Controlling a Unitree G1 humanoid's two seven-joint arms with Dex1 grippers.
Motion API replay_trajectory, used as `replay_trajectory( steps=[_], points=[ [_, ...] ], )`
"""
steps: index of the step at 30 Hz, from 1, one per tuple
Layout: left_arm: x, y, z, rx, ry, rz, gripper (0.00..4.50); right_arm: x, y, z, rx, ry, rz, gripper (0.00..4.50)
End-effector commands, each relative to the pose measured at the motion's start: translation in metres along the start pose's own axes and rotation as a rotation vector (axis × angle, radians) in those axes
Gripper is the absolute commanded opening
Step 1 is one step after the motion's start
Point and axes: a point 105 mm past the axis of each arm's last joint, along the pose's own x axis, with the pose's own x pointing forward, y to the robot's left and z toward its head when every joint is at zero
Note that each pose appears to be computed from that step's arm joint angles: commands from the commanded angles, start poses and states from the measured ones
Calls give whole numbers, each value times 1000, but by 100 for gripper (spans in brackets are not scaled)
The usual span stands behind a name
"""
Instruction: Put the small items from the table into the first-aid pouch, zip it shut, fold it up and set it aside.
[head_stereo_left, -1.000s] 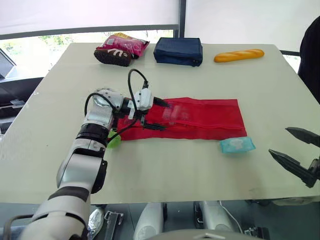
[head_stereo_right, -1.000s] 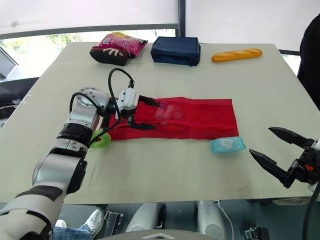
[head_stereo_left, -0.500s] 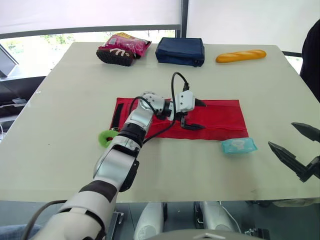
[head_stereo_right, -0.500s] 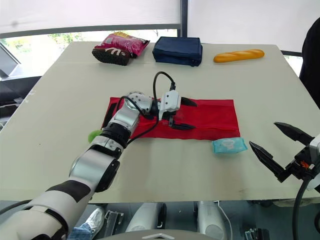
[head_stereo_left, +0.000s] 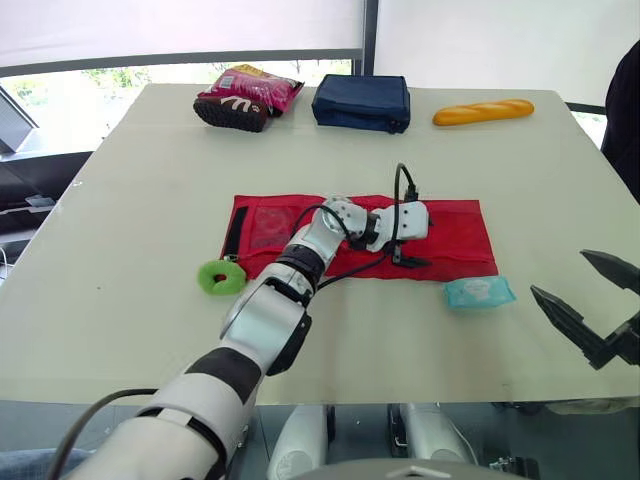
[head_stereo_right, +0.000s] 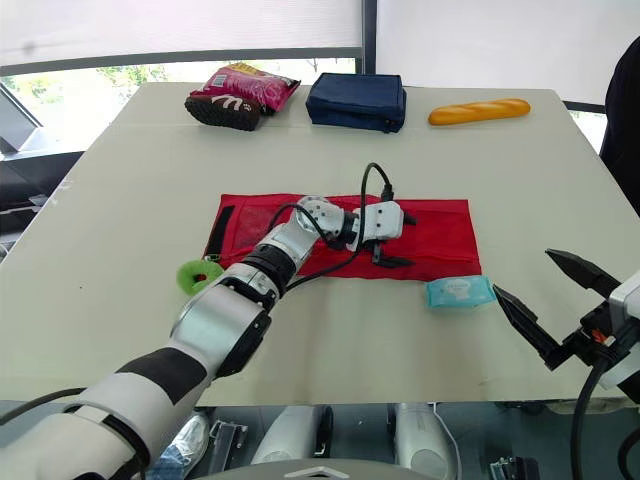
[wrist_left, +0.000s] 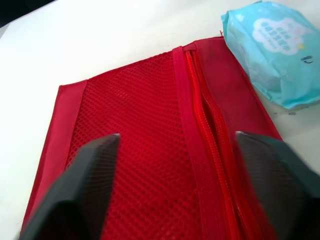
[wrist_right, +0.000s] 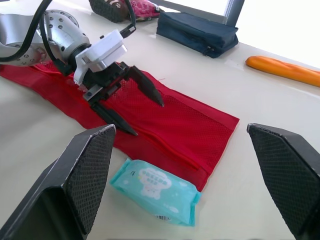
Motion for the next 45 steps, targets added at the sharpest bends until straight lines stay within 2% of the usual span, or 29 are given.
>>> replay_trajectory(
  steps=[1,5,11,16,21,27,29,31,32,33,34,36,45],
  points=[
    [6,2,8,42,-9,21,189,-1,1,6,-27,-32,2,450],
    [10,4,5,30,9,53,9,0,2,4,-26,-29,12,450],
    [12,-1,6,8,-14,34,3,2,4,3,-29,-34,18,450],
    [6,6,12,-84,-80,49,3,10,14,4,-6,-45,50,450],
    [-10,13,7,-159,-106,58,3,17,20,-13,-12,29,73,450],
    [-19,12,10,-192,-162,33,3,23,17,-16,-28,35,92,450],
    [-17,8,15,-190,-183,6,53,24,16,-16,-31,32,92,450],
    [-11,6,20,-187,-189,-1,122,25,16,-15,-34,28,93,450],
    [-8,4,22,-179,-188,0,179,26,16,-14,-35,26,94,450],
    [-5,5,23,-167,-181,19,210,26,17,-13,-34,21,96,450],
    [-2,5,23,-156,-171,30,275,26,17,-12,-32,16,98,450],
    [3,1,20,-127,-136,30,329,25,19,-11,-29,9,98,450],
    [28,-5,15,-161,-68,76,329,21,16,-9,-29,11,65,450]
  ],
)
